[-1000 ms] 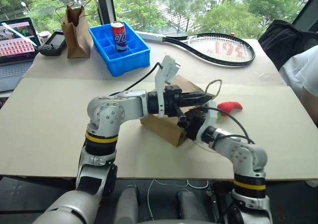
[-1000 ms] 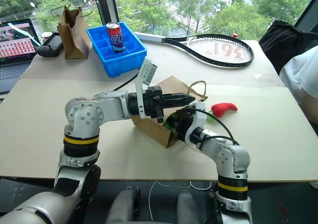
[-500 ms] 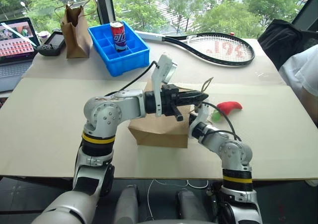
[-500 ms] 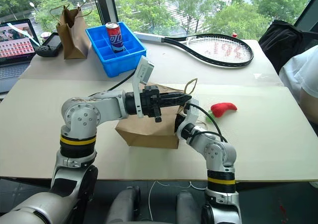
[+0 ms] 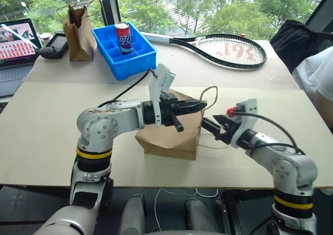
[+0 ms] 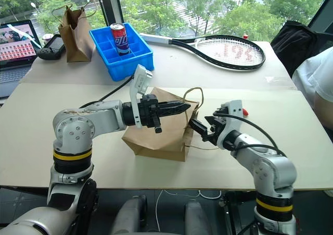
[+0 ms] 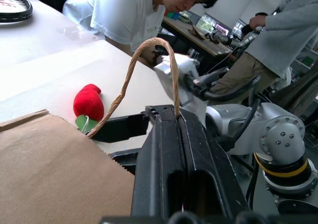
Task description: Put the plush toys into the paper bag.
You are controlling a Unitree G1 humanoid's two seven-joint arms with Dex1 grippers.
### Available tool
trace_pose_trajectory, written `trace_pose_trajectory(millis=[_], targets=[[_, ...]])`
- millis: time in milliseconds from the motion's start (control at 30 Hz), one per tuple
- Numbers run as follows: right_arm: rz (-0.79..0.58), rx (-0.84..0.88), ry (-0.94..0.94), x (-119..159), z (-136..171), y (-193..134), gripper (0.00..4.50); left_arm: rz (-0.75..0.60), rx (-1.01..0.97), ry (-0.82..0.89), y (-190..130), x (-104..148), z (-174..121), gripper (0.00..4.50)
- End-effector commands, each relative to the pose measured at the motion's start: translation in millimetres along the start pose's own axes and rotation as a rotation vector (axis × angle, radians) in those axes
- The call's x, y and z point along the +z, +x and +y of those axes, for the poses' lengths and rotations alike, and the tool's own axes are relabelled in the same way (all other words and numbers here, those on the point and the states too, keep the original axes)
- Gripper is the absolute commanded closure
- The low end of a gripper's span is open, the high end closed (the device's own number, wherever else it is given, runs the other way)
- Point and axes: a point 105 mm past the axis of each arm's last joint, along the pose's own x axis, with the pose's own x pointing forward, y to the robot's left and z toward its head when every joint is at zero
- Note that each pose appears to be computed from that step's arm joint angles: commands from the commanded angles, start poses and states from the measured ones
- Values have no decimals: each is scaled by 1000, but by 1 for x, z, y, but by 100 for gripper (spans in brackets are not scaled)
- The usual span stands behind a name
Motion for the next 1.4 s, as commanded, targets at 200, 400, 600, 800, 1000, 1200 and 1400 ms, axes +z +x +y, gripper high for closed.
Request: trace_pose_trajectory(millis=[200,400,600,800,1000,1200,1400], targets=[[-59,-317,-181,28,-74,-8,26,-57,-7,58,-3,20,-9,450],[-40,-431,-117,11,-111,27,50,-48,5,92,-4,24,-8,450],[69,-441,-185,-12,-124,33,237,-45,-4,146,-9,30,-14,450],[15,-339,-294,24,-110,10,433,-37,5,194,-11,32,-17,450],[7,117,-187,41,-23,-1,446,-46,8,188,-10,33,-16,450],[71,338,-150,15,42,13,446,-57,-5,184,-9,36,-17,450],[54,461,-210,-6,83,45,446,-65,-5,184,-8,37,-18,450]])
